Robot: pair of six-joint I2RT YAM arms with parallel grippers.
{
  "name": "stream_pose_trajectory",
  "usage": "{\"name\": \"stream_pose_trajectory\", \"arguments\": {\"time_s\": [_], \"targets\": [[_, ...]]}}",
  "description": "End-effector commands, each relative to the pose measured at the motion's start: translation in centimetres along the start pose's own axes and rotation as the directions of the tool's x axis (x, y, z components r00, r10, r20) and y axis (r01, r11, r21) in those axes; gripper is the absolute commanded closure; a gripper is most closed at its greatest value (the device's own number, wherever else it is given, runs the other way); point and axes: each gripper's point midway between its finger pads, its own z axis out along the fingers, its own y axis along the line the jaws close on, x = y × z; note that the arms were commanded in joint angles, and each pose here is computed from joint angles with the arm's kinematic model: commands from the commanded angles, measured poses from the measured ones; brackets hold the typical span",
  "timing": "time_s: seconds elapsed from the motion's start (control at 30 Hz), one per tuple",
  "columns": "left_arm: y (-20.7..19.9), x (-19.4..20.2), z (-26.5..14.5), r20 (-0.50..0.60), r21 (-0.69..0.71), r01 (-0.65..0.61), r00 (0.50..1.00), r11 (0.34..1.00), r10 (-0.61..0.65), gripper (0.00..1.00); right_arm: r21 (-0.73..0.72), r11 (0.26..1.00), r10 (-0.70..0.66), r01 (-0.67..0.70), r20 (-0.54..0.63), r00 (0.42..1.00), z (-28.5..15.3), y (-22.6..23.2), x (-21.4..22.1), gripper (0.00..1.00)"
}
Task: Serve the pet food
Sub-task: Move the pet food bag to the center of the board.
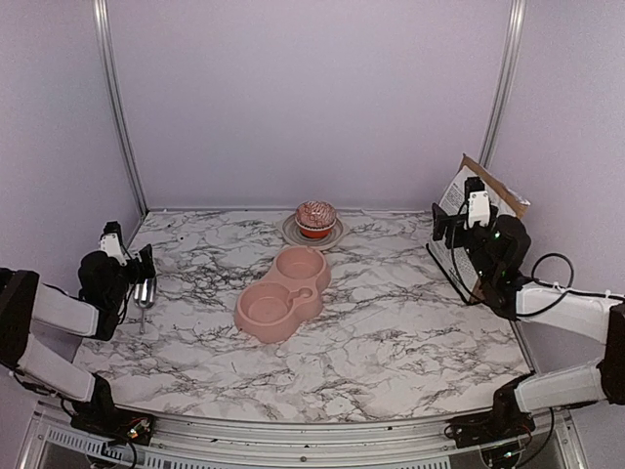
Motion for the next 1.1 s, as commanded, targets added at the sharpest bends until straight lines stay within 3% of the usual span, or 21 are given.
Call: {"name": "stream_pose_trajectory", "arguments": {"time_s": [0.0, 0.23, 0.57, 0.87, 1.07], "targets": [[0.6, -0.6, -1.0, 0.016, -0.027, 0.014, 1.0, 1.0, -0.013, 0.02, -0.026, 0.998, 0.048, -0.052, -0.138, 0.989, -0.2, 1.1, 0.0, 0.0], [0.8, -1.1, -1.4, 0.015, -0.04, 0.045, 0.999, 0.998, -0.045, 0.02, 0.042, 0.996, 0.086, -0.079, -0.195, 0.977, 1.5, -0.5, -5.7, 0.0], [1.5, -1.7, -1.7, 0.021, -0.076, 0.067, 0.998, 0.995, -0.065, 0.02, 0.104, 0.994, -0.006, 0.042, -0.327, 0.945, 4.3, -3.0, -10.1, 0.0], [1.3, -1.7, -1.6, 0.018, -0.067, 0.058, 0.998, 0.996, -0.056, 0.02, 0.121, 0.992, 0.018, 0.044, -0.467, 0.884, 7.5, -8.9, -9.3, 0.0], [1.0, -1.8, -1.6, 0.019, -0.049, 0.057, 0.998, 0.997, -0.056, 0.02, 0.148, 0.989, 0.098, -0.019, -0.545, 0.833, 8.9, -13.4, -7.2, 0.08]]}}
